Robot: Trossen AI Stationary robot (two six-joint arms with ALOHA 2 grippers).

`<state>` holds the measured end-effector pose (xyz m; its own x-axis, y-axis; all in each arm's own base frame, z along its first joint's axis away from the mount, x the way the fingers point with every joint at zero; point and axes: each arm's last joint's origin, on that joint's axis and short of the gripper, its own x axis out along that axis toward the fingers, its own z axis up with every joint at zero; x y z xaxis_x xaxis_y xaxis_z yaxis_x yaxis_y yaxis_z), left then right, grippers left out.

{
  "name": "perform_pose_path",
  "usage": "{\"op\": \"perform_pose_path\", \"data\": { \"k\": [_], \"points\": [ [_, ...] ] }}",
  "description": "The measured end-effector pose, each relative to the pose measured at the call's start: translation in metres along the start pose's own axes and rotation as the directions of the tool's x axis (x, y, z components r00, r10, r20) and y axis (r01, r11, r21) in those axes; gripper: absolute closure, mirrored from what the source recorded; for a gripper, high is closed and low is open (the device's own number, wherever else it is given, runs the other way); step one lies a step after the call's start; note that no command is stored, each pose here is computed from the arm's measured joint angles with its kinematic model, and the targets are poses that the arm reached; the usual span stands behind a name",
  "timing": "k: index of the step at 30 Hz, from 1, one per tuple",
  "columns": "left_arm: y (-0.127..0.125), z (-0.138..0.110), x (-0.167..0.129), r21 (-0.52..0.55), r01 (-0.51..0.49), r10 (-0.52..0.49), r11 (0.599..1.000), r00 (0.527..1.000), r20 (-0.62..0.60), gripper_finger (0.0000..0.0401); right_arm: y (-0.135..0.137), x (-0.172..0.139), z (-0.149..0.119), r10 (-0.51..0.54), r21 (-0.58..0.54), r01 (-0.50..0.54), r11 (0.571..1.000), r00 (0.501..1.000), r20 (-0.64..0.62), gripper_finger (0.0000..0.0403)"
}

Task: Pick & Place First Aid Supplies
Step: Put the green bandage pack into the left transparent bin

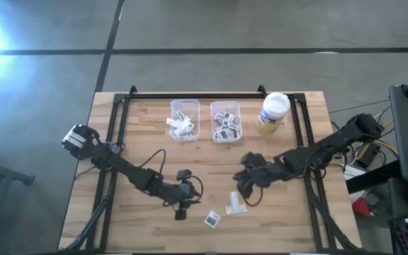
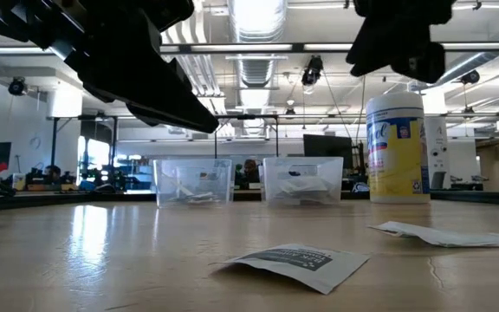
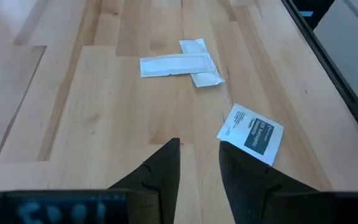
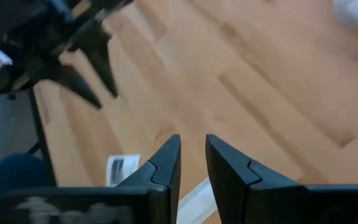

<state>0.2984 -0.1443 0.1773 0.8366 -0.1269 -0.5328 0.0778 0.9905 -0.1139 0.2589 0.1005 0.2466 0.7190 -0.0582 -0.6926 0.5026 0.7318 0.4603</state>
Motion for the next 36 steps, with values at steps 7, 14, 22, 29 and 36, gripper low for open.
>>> {"op": "perform_pose_path", "data": {
  "k": [7,14,22,29,36],
  "points": [
    [0.000,0.000,0.000,0.040,0.013,-0.012,0.999,1.000,-0.005,0.0253,0.012,-0.001,-0.023,0.030,0.054,-0.028,0.998,0.998,-0.051,0.0320],
    [-0.001,0.003,0.000,0.127,0.020,-0.020,0.992,1.000,0.004,0.0200,0.026,-0.008,-0.042,0.092,0.071,-0.091,0.993,0.996,-0.018,0.0324],
    [-0.004,0.013,0.000,0.253,0.020,-0.031,0.967,0.999,0.038,0.0195,0.037,-0.023,-0.062,0.101,0.018,-0.105,0.994,0.985,0.141,0.0334],
    [-0.009,0.012,-0.002,0.355,0.038,-0.034,0.934,0.999,-0.016,0.0195,0.040,-0.025,-0.069,0.120,-0.185,-0.096,0.978,0.985,0.121,0.0329],
    [-0.008,0.006,-0.008,0.357,0.039,0.052,0.933,0.969,-0.240,0.0195,0.043,-0.022,-0.075,0.150,-0.431,-0.120,0.894,0.988,0.038,0.0334]
  ]
}}
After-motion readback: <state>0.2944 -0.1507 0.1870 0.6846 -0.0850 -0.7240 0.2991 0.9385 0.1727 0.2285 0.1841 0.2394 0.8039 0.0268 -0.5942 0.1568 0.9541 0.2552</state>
